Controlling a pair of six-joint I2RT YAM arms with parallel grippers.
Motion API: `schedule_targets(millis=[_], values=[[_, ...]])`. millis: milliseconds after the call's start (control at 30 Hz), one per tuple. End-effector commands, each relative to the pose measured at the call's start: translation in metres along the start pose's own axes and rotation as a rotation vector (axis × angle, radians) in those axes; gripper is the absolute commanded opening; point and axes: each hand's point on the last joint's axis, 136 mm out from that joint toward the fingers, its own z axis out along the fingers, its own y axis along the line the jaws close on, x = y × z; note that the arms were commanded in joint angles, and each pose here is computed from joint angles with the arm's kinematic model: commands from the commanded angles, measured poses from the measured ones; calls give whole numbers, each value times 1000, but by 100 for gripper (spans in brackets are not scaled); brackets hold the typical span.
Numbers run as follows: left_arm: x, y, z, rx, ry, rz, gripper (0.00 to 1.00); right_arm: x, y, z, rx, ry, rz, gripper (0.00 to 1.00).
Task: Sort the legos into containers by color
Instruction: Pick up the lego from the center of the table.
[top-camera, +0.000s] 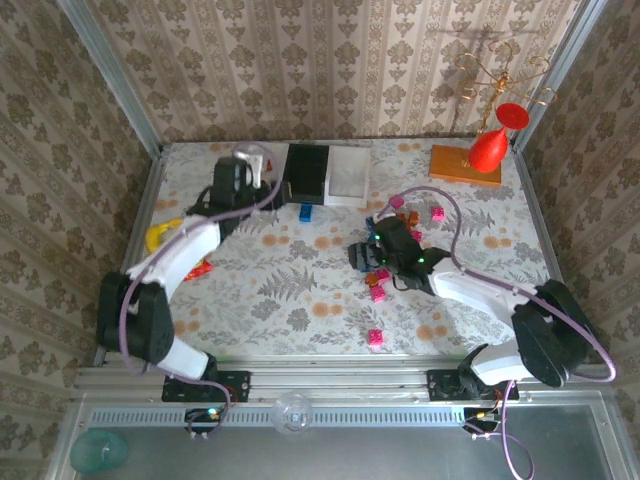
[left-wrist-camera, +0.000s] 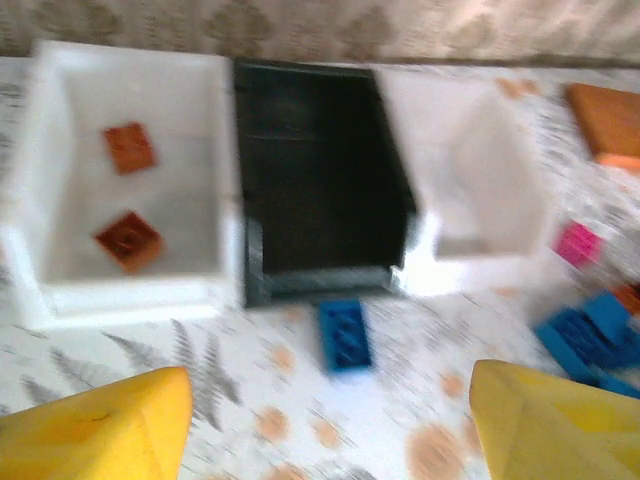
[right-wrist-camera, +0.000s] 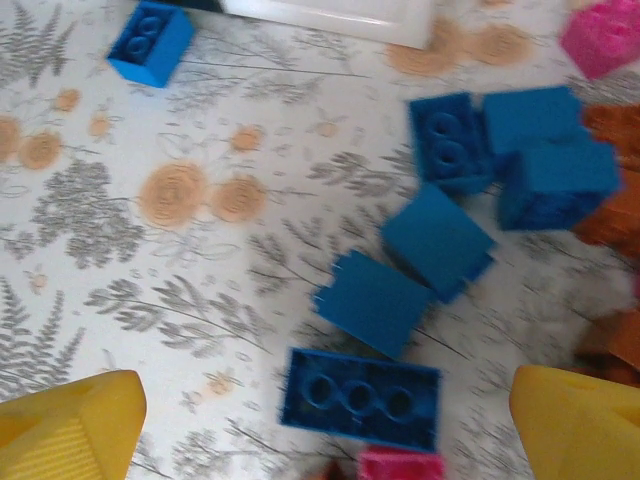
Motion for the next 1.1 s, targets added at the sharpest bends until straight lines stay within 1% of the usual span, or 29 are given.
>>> schedule_targets(millis=[0,67,167,333,433,567,733,833,967,1067], values=[[28,-21,5,45,10,22,76,-13,12,6,-10,-26,-20,95],[43,-24,13,-2,54,74,77,-17,19,9,-40,-37,-21,95],[53,-23,34,-37,97,111,78,-17,30,10,-96,-37,-39,97],[68,-18,82,-81,166,143,79,-13,54,4,-214,-81,-102,99],[78,-9,107,-122,212,152,78,-14,56,0,-230,-112,-104,100],[87,-5,128,-128,242,154,76,-16,52,-6,-216,-128,-111,100],[99,5,149,-165,287,154,69,-11,49,-7,-209,-123,-111,100],[103,9,157,-171,291,137,64,-16,54,-16,-248,-153,-124,100],[108,11,165,-171,303,128,53,-16,58,-20,-274,-170,-143,100],[107,11,166,-166,295,123,45,-19,55,-21,-262,-184,-144,100]])
